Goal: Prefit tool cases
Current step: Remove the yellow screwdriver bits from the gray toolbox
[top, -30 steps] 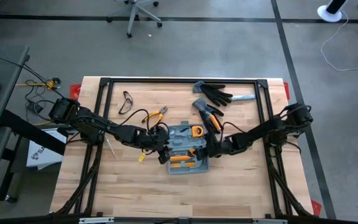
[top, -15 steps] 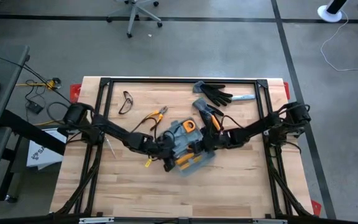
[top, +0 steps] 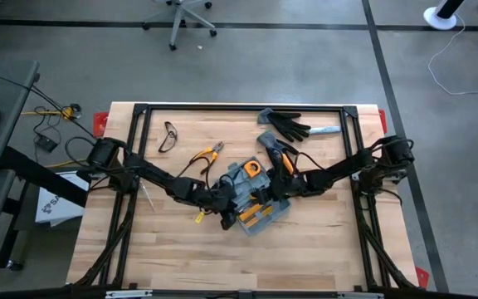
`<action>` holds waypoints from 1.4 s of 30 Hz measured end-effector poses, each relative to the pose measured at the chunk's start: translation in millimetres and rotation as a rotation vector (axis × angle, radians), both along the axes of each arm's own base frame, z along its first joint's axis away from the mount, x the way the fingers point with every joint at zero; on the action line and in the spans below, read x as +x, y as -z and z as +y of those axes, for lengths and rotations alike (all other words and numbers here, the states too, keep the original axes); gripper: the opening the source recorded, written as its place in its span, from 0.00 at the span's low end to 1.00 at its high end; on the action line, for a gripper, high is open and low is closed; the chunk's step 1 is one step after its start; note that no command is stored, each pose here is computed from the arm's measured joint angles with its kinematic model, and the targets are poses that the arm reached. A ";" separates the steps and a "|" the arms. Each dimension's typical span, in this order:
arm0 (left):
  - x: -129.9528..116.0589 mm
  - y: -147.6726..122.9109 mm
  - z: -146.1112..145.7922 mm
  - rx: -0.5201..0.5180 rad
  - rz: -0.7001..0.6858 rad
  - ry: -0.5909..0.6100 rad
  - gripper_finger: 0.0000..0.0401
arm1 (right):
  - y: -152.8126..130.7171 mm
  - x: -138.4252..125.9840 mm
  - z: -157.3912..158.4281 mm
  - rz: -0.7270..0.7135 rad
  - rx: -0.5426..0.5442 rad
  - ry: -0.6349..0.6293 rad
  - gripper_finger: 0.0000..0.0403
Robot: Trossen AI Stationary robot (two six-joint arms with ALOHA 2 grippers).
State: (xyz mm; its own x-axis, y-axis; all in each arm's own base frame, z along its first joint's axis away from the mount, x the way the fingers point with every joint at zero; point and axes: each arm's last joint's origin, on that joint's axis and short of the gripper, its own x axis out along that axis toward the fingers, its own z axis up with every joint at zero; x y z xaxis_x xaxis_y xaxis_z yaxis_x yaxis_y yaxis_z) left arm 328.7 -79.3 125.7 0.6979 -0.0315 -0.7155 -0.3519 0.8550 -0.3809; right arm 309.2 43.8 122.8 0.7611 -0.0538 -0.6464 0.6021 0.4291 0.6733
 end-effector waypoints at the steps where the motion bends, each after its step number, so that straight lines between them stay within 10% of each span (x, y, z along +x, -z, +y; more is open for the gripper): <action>1: -0.1 0.1 0.1 0.002 0.000 -0.002 0.41 | 1.5 0.3 0.2 0.004 0.002 -0.006 0.40; 28: 14.7 1.1 43.8 -0.027 -0.082 -0.158 0.41 | 7.9 2.9 10.9 -0.020 0.052 -0.045 0.39; 42: 17.9 2.6 39.6 -0.090 -0.104 -0.129 0.41 | 3.9 3.8 8.6 -0.057 -0.010 0.025 0.04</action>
